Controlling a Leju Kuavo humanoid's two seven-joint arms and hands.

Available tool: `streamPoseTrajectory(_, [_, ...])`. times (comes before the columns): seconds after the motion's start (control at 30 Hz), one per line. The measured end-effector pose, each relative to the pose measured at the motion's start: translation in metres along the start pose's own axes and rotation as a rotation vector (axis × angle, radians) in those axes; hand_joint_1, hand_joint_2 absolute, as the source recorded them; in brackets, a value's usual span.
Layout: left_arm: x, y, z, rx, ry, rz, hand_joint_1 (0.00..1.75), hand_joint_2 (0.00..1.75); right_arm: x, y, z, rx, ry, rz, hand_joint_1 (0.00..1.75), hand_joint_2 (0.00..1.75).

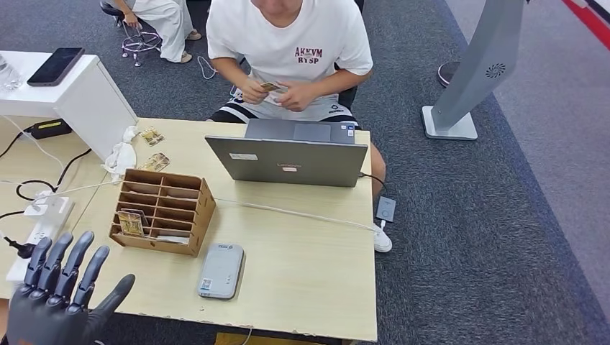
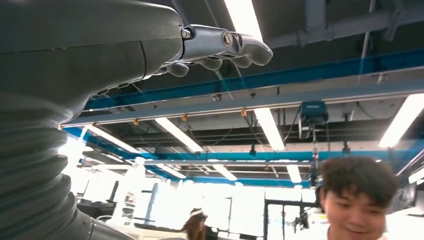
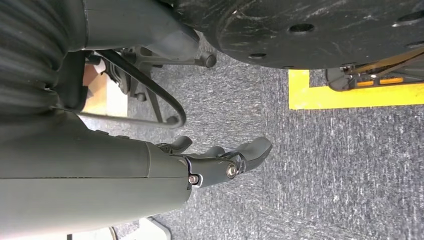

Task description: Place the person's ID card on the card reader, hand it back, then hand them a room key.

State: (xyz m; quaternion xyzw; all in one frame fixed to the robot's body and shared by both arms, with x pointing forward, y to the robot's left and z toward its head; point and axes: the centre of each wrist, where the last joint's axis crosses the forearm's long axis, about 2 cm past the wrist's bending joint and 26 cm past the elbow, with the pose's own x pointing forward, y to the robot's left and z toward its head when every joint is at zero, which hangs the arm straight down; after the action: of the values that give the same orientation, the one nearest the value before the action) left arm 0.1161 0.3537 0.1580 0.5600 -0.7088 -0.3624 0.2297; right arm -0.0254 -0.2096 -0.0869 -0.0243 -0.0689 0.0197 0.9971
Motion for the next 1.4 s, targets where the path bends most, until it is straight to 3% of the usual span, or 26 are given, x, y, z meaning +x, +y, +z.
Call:
streamPoseTrajectory(0.3, [-0.004, 0.004, 0.010, -0.050, 0.079, -0.049, 0.00, 1.75, 0.001, 0.000, 0.004, 0.003, 0.003, -0.018, 0.00, 1.75])
streamPoseTrajectory(0.5, [-0.020, 0.002, 0.011, -0.269, 0.237, -0.105, 0.00, 1.75, 0.003, -0.003, 0.006, 0.003, -0.016, 0.043, 0.00, 1.75])
streamPoseTrajectory(0.9, [-0.048, -0.024, 0.006, -0.667, 0.218, -0.108, 0.00, 1.75, 0.022, -0.013, 0.003, 0.023, -0.065, 0.098, 0.00, 1.75])
streamPoseTrajectory(1.2, [-0.065, -0.049, -0.012, -0.740, 0.181, -0.135, 0.00, 1.75, 0.033, -0.014, 0.003, 0.025, -0.069, 0.050, 0.00, 1.75])
streamPoseTrajectory(1.4, [-0.072, -0.077, -0.039, -0.822, 0.164, -0.158, 0.00, 1.75, 0.043, -0.015, 0.002, 0.032, -0.103, 0.091, 0.00, 1.75])
